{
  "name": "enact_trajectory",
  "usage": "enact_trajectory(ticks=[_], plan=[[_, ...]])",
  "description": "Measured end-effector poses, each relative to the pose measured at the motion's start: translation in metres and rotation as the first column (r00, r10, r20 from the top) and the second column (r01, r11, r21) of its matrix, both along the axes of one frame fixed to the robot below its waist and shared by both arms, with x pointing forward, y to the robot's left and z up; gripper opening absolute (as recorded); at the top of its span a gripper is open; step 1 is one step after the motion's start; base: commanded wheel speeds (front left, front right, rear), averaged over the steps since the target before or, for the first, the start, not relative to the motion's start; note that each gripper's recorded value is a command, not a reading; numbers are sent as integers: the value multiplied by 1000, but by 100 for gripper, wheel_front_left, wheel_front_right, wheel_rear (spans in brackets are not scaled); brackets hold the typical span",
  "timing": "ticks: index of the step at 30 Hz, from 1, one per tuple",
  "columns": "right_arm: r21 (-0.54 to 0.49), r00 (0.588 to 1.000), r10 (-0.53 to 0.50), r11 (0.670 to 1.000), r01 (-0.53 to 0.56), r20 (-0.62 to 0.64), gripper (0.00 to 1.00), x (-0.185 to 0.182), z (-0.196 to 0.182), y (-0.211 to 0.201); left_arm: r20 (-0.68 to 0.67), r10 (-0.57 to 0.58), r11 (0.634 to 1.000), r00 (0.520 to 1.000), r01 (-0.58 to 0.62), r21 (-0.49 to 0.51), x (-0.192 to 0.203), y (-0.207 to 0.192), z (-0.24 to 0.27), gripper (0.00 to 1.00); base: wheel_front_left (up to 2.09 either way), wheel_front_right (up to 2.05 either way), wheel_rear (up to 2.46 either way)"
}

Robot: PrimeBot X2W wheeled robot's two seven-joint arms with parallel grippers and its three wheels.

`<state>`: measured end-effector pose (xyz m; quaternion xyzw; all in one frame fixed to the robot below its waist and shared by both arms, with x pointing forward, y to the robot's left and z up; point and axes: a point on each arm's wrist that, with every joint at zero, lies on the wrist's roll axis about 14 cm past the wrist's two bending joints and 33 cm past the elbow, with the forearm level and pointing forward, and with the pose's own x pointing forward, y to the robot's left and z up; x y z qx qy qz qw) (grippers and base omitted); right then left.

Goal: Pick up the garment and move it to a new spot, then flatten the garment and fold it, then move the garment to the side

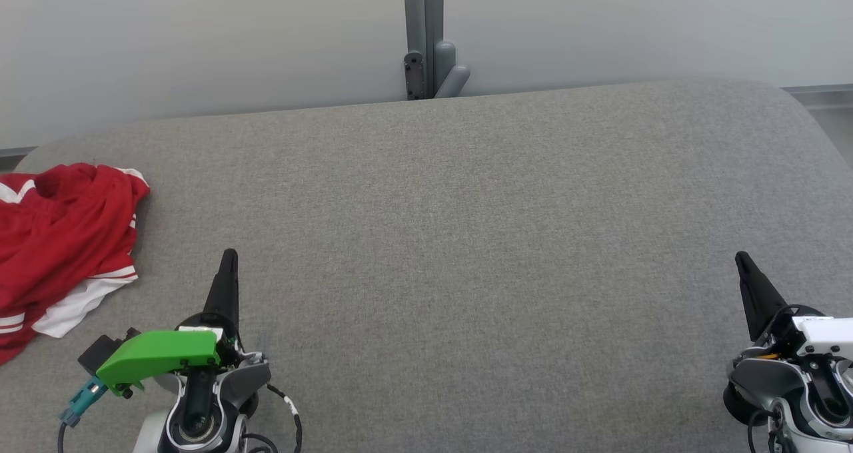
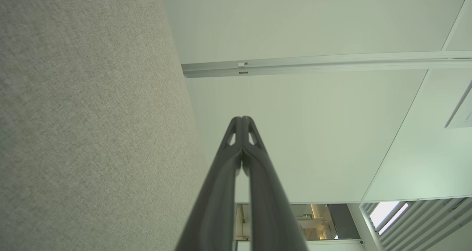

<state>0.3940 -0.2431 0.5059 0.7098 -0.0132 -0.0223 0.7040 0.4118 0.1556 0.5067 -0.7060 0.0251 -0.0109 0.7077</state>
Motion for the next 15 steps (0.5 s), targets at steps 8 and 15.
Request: enact_trajectory(ticks=[8,15], plan=[[0,1000,0,1000,0,0,0,0,0,0,0,0,1000,1000,0,0,0,0,0,0,0,0,0],[0,1000,0,1000,0,0,0,0,0,0,0,0,1000,1000,0,0,0,0,0,0,0,0,0]])
